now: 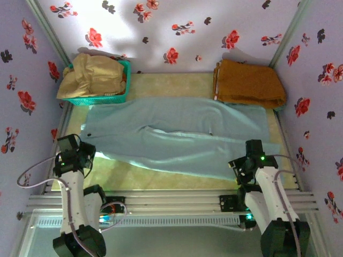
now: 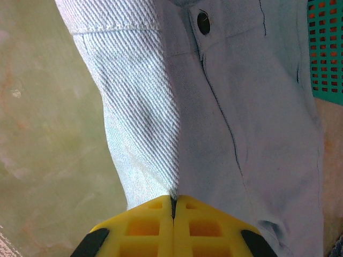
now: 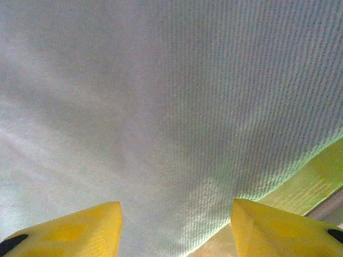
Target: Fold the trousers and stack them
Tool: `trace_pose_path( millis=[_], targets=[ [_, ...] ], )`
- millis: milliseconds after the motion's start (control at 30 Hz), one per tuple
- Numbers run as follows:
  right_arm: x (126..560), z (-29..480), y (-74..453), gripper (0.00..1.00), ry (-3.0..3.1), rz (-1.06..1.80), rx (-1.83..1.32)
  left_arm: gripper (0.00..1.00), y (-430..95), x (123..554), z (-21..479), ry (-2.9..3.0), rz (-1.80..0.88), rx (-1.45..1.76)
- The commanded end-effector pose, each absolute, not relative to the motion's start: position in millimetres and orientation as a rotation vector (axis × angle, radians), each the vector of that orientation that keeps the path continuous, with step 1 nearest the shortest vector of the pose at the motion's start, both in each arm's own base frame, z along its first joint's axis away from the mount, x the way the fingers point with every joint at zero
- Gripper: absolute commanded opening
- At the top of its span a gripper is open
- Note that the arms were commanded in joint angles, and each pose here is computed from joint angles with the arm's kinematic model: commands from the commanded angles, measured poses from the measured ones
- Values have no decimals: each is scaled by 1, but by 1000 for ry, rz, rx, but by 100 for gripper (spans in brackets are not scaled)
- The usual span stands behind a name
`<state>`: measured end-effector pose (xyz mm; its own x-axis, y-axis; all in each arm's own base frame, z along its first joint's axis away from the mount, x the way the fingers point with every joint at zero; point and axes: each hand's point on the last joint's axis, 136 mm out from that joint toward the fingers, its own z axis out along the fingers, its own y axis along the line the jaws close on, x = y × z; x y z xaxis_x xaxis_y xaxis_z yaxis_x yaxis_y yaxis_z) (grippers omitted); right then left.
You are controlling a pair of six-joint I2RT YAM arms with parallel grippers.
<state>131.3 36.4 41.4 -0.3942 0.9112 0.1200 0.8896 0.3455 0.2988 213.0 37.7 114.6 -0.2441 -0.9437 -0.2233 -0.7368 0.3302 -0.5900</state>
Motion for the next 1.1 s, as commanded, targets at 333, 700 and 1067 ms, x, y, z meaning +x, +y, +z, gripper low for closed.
trace_pose_path(
  millis=[333,700,1067],
  targets=[
    [70,19,51,59,2644,336,1908,0,33,216,112,2079,-512,-1423],
    [72,4,65,59,2723,267,1879,0,33,217,114,2076,-511,-1418],
    [132,29,46,0,2735,175,1437,0,31,222,161,2064,-520,-1312]
  ],
)
